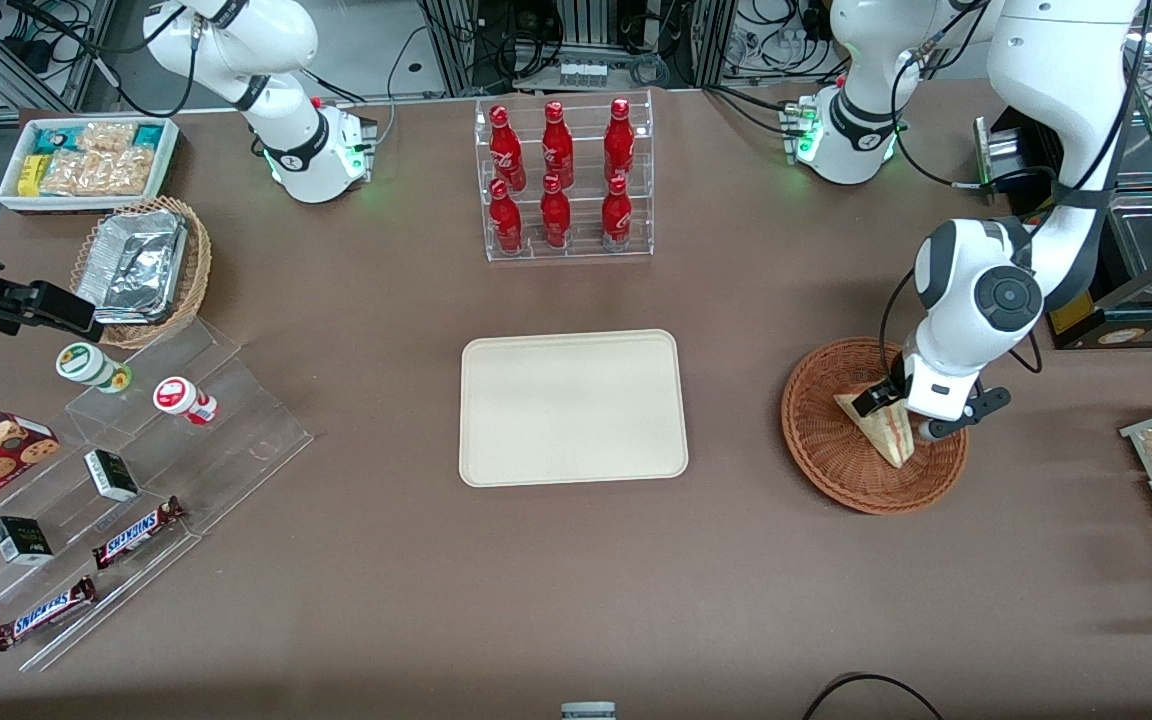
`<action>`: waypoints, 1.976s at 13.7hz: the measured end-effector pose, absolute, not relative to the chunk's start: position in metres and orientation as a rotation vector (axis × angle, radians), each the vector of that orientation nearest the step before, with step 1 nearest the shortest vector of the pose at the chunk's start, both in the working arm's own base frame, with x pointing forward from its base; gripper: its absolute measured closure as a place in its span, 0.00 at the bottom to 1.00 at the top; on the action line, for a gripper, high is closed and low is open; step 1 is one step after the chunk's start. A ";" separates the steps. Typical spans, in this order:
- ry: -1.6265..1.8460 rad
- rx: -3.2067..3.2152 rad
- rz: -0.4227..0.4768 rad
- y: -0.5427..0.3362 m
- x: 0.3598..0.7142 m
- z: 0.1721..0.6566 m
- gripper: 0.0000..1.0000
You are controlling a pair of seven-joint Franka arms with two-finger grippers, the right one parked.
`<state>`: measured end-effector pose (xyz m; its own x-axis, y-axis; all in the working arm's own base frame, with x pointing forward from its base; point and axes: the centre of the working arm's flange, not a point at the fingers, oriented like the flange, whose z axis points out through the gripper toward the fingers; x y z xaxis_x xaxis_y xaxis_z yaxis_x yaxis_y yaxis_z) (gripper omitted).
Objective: Place sandwich from basket to tray
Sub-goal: 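Lower the open left gripper and close it on the sandwich, then lift the sandwich and carry it over the cream tray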
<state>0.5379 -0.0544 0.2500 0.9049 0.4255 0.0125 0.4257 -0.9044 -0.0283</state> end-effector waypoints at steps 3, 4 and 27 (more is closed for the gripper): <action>-0.693 -3.036 -0.014 -0.055 0.538 0.246 0.10; -0.698 -3.036 -0.014 -0.056 0.539 0.245 0.20; -0.300 -3.125 -0.018 -0.442 0.564 0.360 0.84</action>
<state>0.5643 -0.4415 0.3597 0.9817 0.1900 0.0118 0.1900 -0.9818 -0.0012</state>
